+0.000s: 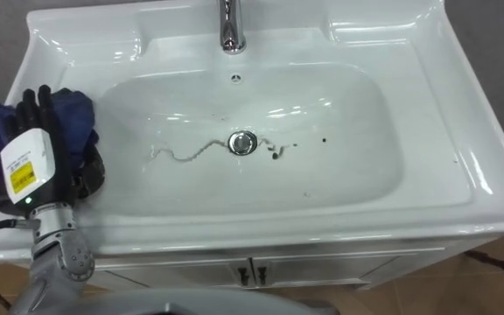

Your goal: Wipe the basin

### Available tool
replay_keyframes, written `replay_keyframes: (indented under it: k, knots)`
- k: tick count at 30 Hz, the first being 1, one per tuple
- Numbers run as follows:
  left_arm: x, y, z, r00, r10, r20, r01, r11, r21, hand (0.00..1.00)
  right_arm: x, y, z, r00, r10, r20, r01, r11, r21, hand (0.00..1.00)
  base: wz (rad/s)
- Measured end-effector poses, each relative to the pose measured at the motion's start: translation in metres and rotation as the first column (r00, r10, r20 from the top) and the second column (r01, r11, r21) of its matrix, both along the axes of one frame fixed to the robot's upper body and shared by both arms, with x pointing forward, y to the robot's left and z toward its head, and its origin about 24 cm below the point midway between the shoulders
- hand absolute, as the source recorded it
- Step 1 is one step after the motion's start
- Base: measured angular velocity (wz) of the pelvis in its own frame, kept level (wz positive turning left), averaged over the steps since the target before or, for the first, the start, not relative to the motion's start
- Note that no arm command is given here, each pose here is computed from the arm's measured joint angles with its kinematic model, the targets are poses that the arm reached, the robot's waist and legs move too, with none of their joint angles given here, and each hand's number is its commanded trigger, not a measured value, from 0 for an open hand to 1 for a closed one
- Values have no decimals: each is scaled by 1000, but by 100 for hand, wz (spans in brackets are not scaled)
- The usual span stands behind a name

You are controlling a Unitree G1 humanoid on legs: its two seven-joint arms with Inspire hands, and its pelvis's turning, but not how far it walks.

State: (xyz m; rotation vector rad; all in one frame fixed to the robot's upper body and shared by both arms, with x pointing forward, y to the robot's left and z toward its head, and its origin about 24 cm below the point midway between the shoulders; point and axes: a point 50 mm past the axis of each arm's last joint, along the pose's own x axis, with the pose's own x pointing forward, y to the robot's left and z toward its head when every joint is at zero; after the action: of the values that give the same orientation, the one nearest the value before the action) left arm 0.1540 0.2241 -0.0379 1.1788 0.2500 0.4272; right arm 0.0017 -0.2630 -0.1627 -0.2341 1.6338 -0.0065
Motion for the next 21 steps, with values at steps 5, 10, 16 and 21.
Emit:
replay_keyframes:
  k: [5,10,16,21]
  knots:
    - [-1,0,0,1000,9,11,-9,1000,2,0,-5,0,0,1000,4,-19,-4,1000,0,0,0]
    - [-1,1,-1,1000,19,10,-19,1000,-9,0,-9,-1,0,999,0,-38,-1,1000,-5,0,0]
    - [-2,1,-3,1000,20,3,-20,1000,-8,0,-8,-2,1,999,11,-38,-12,1000,-15,0,0]
    - [-2,1,-3,1000,21,3,-21,1000,-9,0,-8,-3,1,998,35,-43,-37,999,-32,0,0]
